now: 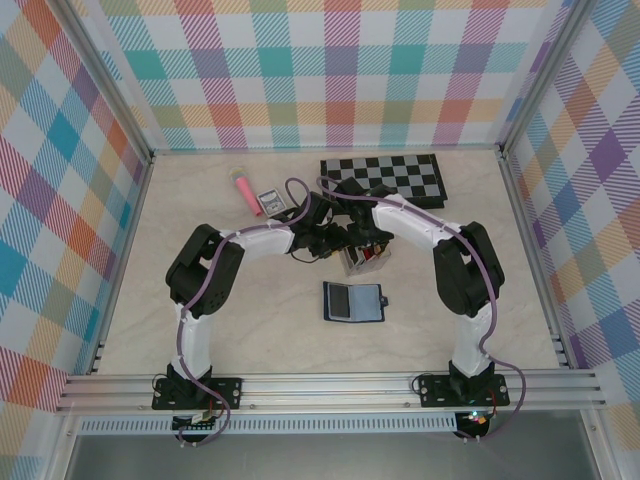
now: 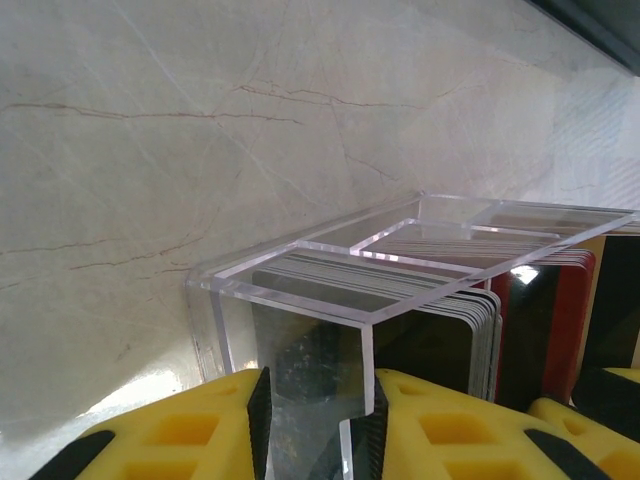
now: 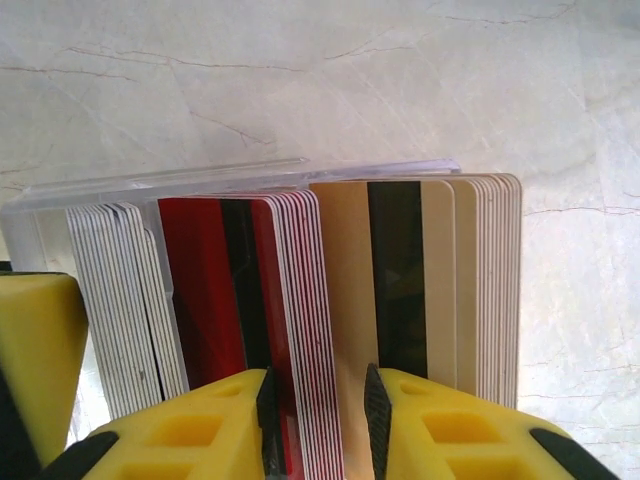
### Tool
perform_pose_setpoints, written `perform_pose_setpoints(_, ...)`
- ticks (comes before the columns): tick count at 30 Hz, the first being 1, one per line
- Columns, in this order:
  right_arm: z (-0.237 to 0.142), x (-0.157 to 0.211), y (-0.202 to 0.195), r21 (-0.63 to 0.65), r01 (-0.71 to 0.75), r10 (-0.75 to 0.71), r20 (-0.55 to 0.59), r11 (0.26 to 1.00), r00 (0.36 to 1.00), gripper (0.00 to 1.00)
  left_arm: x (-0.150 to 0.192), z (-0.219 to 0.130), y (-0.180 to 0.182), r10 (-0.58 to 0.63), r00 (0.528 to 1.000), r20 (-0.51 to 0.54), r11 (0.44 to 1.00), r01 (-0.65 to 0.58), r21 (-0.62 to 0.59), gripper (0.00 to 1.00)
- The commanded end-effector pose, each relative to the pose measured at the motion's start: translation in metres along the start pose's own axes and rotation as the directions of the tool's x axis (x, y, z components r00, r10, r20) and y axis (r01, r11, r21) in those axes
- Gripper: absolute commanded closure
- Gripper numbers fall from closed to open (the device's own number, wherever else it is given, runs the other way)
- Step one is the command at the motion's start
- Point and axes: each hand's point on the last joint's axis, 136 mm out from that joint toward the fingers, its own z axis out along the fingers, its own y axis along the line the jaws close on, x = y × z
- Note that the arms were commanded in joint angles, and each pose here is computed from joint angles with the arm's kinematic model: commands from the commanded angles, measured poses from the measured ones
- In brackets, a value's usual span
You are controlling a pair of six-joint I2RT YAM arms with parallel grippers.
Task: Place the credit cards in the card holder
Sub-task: Pick up the credit card from the storage box.
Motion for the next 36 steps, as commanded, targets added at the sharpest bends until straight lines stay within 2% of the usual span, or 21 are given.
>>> perform_pose_setpoints(1, 0.002, 0.003, -0.015, 0.076, 0.028, -0.026, -0.022, 0.997, 0.999, 0.67, 0.013, 0.008, 0.032, -0.017, 0.999, -0.038, 0.995, 0.013, -0.095, 0.69)
perform_pose_setpoints(11, -0.007, -0.003, -0.015, 0.066, 0.023, -0.024, 0.005, 0.998, 1.000, 0.76, 0.015, 0.011, 0.035, -0.018, 0.999, -0.044, 0.995, 0.013, -0.100, 0.70)
perform_pose_setpoints(36, -0.015, -0.005, -0.019, 0.075, 0.027, -0.028, 0.019, 0.997, 0.999, 0.78, 0.016, 0.013, 0.035, -0.019, 0.999, -0.049, 0.995, 0.014, -0.099, 0.71)
